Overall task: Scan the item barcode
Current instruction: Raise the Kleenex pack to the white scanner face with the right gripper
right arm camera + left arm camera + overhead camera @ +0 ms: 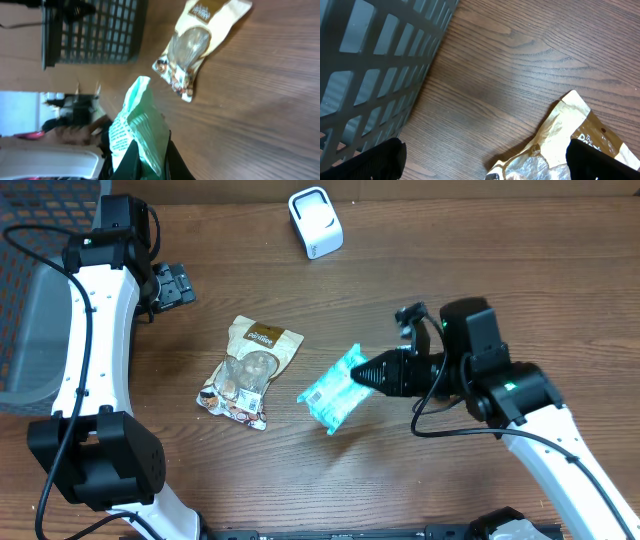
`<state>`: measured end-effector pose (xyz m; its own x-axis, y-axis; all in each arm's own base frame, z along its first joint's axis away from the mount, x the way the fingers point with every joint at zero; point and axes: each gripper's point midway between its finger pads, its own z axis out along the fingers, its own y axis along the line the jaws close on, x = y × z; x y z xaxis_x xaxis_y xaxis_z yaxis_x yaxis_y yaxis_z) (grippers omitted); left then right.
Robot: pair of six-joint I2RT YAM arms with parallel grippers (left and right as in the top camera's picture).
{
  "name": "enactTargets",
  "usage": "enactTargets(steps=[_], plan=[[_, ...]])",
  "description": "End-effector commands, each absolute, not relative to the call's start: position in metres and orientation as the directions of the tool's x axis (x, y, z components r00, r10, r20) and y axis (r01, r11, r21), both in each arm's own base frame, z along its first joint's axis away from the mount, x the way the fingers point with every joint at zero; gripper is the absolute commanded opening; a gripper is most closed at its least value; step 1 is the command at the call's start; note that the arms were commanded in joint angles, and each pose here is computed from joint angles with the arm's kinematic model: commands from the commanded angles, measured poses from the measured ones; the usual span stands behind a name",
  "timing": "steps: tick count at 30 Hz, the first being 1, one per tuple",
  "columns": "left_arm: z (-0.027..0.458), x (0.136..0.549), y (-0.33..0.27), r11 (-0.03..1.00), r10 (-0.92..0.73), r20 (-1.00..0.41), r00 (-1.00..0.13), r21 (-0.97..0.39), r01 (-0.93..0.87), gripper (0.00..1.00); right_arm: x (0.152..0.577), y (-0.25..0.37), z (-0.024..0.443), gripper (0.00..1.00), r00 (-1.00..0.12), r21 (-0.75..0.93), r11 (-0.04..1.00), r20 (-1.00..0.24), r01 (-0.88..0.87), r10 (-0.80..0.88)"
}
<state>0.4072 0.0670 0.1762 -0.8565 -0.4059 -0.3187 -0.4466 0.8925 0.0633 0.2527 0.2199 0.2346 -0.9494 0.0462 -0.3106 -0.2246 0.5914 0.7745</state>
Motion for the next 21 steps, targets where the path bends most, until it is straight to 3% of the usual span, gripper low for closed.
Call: enactTargets(steps=[1,10,17,21], plan=[[0.184,0.409,0.069,0.890,-0.405,-0.339,-0.849,0.065,-0.450,1.00,0.278,0.212,0.275,0.03,-0.897,0.700,0.660,-0.433,-0.273,0.088],[0.184,0.409,0.069,0.890,-0.405,-0.339,-0.849,0.065,-0.450,1.00,0.362,0.184,0.326,0.04,-0.794,0.348,0.889,-0.607,-0.297,-0.027],[0.184,0.409,0.069,0.890,-0.405,-0.339,-0.849,0.065,-0.450,1.00,0.435,0.205,0.336,0.04,-0.585,0.057,0.928,-0.791,-0.367,-0.182],[0.184,0.409,0.069,0.890,-0.405,-0.339,-0.849,0.065,-0.450,1.00,0.467,0.217,0.332,0.04,-0.469,-0.162,0.928,-0.825,-0.335,-0.314]])
